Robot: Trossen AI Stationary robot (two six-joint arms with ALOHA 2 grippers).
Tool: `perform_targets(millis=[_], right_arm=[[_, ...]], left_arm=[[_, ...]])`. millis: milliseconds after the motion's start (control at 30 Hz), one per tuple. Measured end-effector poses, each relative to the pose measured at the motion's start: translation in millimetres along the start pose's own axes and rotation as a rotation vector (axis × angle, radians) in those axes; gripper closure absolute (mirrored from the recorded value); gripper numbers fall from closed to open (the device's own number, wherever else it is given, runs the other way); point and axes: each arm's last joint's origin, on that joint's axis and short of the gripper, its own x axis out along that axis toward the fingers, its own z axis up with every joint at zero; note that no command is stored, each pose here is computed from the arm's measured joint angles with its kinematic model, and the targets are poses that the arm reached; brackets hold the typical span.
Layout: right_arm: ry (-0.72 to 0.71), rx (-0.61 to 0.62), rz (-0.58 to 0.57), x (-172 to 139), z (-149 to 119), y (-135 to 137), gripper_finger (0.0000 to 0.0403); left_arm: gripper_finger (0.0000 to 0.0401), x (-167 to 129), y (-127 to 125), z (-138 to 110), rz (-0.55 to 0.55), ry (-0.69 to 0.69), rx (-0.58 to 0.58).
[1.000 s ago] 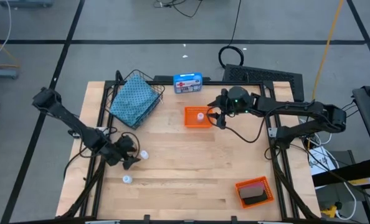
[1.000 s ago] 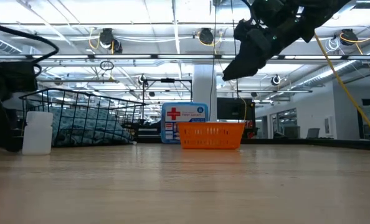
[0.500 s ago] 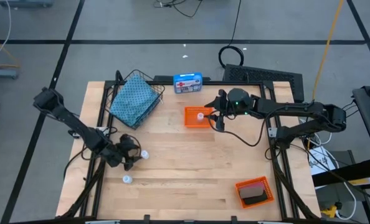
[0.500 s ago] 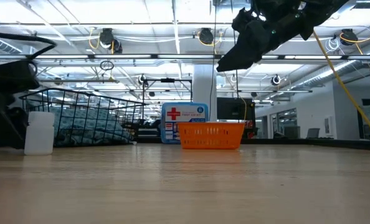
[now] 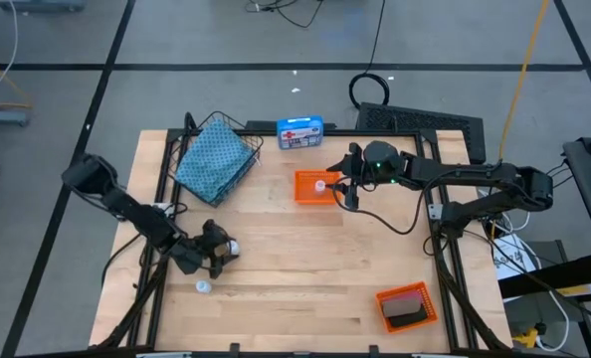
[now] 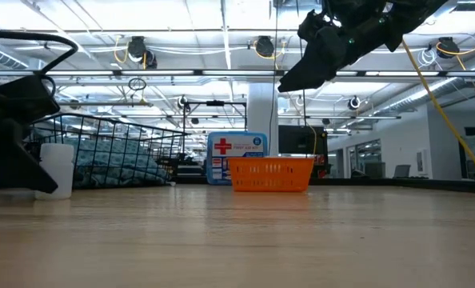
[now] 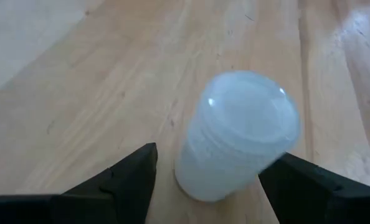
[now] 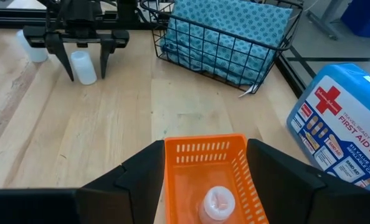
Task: Pick & place medical supplies in basket/bin
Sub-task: Put the top transparent pill bottle into the top orange bin
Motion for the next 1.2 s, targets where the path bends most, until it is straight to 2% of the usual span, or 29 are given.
perform_targets(millis=[167,267,500,667,767,933,1067,1133,1200], right_arm=[[0.0,0.0,0.0,0.0,0.0,0.0,0.0188],[0.0,0.0,0.0,0.0,0.0,0.0,0.019],[0.0,0.0,0.0,0.0,0.0,0.0,0.0193],[0.0,-0.001,0.002,0.1,0.1,0.7,0.0193],[-0.012,-0.008,0.012,0.6,1.6,4.0,0.0193],[-0.071,-0.031,0.039,1.5,8.4,13.2,0.0193],[-0.106,-0.049,0.069,2.1,12.6,23.0,0.0193],[-0.113,-0.058,0.086,2.3,13.7,28.7,0.0193],[-0.114,-0.062,0.103,2.4,14.2,34.0,0.0193]], left_arm=[[0.0134,6.0,0.8,-4.4,0.041,-0.013,0.028],[0.0158,7.2,1.0,-5.2,0.047,-0.017,0.053],[0.0243,7.3,0.7,-4.5,0.041,-0.025,0.053],[0.0253,9.4,-3.5,2.1,0.056,-0.063,0.031],[0.0253,14.5,-8.8,14.7,0.075,-0.088,0.081],[0.0235,27.9,-15.1,52.6,0.136,-0.149,0.14],[0.0241,39.7,-7.0,87.5,0.187,-0.19,0.06],[0.0251,44.3,-3.1,106.9,0.174,-0.213,0.015],[0.0254,47.8,1.2,122.6,0.143,-0.212,0.021]])
